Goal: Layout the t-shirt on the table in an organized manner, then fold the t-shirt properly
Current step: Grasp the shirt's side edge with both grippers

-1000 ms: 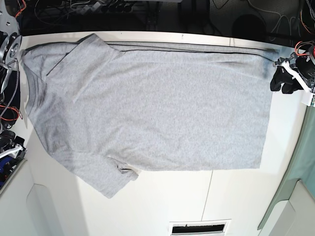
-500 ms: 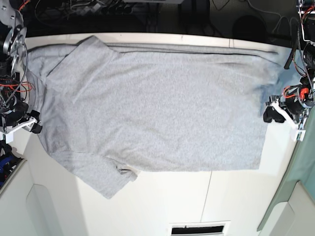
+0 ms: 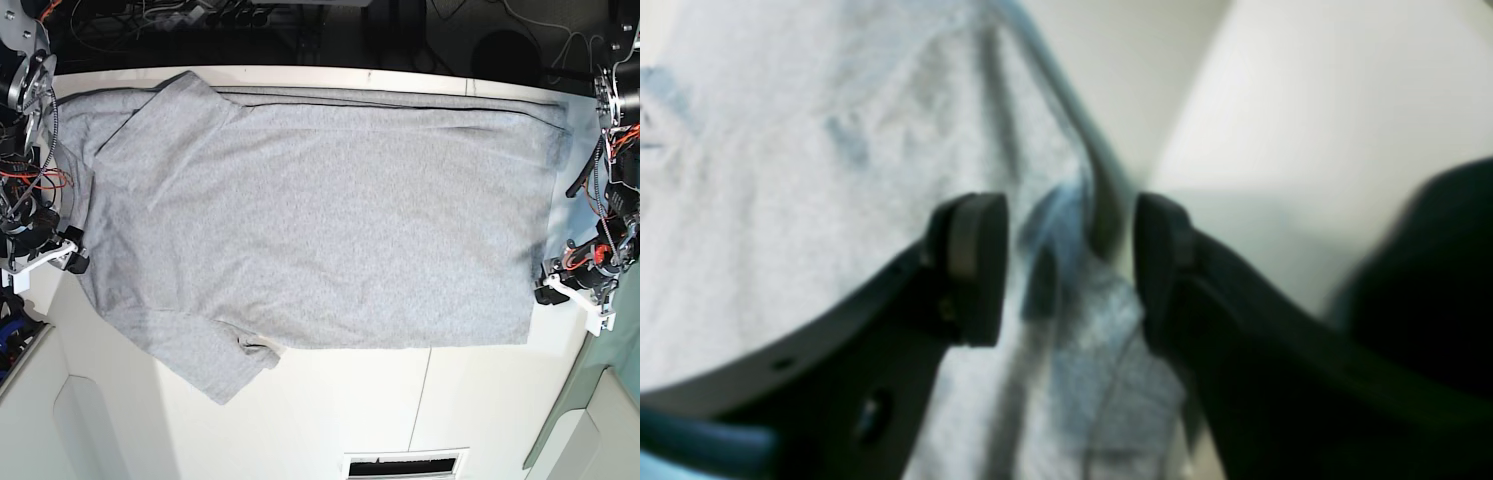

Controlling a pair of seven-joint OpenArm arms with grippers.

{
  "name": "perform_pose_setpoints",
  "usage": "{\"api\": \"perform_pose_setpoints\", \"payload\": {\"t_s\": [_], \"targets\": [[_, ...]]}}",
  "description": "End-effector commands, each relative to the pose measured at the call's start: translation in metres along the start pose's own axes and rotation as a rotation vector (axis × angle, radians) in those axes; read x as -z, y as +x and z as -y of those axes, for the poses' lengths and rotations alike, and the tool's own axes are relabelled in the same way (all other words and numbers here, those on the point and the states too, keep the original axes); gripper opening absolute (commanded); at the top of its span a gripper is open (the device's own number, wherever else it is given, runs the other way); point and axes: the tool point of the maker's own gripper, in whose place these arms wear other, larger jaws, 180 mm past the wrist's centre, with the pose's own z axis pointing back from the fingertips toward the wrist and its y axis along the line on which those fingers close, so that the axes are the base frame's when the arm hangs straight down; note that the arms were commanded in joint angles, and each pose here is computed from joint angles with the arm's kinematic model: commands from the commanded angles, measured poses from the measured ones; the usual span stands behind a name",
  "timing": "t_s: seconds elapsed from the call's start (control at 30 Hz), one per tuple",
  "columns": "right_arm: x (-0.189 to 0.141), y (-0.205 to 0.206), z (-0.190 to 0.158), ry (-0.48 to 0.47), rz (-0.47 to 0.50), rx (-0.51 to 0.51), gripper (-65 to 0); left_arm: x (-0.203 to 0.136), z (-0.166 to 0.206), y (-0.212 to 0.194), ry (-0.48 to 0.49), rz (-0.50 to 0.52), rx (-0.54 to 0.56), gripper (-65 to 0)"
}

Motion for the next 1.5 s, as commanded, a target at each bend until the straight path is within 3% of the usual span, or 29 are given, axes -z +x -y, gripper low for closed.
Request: {"api": "perform_pose_setpoints", "payload": {"t_s": [0.0,0.27,0.47,0.7,0.87,1.0,1.07,1.23,1.47], "targets": [[-0.003,0.021,0.003,-0.003,0.042,-0.006,-34.4,-0.001,-0.002,0.021,0.005,0.05,-0.003,-31.7],[-0.003,0.019,0.001,0.005,0.03,-0.003,-34.4,0.01,-0.002,-0.019,0.027,-0.028,-0.036,-31.7],[-0.004,0.026,-0.006,0.046,0.066,0.049,-34.4,0.009,0.026,-0.015,-0.124,-0.009,-0.047,-31.7],[-0.003,0.029,-0.007,0.052,0.072,0.046,-34.4,0.013,0.044,-0.004,-0.171,-0.009,-0.048,-32.0],[-0.003,0.029,-0.01,0.062,0.068,0.036,-35.1,0.015,0.054,-0.004,-0.202,-0.01,-0.041,-44.1],[-0.003,0.029,-0.01,0.062,0.067,0.032,-53.4,0.014,0.053,-0.003,-0.2,-0.007,-0.039,-65.0],[-0.004,0.032,-0.01,0.061,0.074,0.023,-64.7,0.013,0.052,0.0,-0.202,-0.002,-0.032,-65.0],[-0.01,0.055,-0.012,0.062,0.126,-0.014,-65.0,0.0,0.065,0.019,-0.299,0.025,0.053,-65.0],[-0.031,0.058,-0.001,0.049,0.074,-0.067,-65.0,-0.024,0.073,0.036,-0.391,-0.028,-0.007,-65.0]]}}
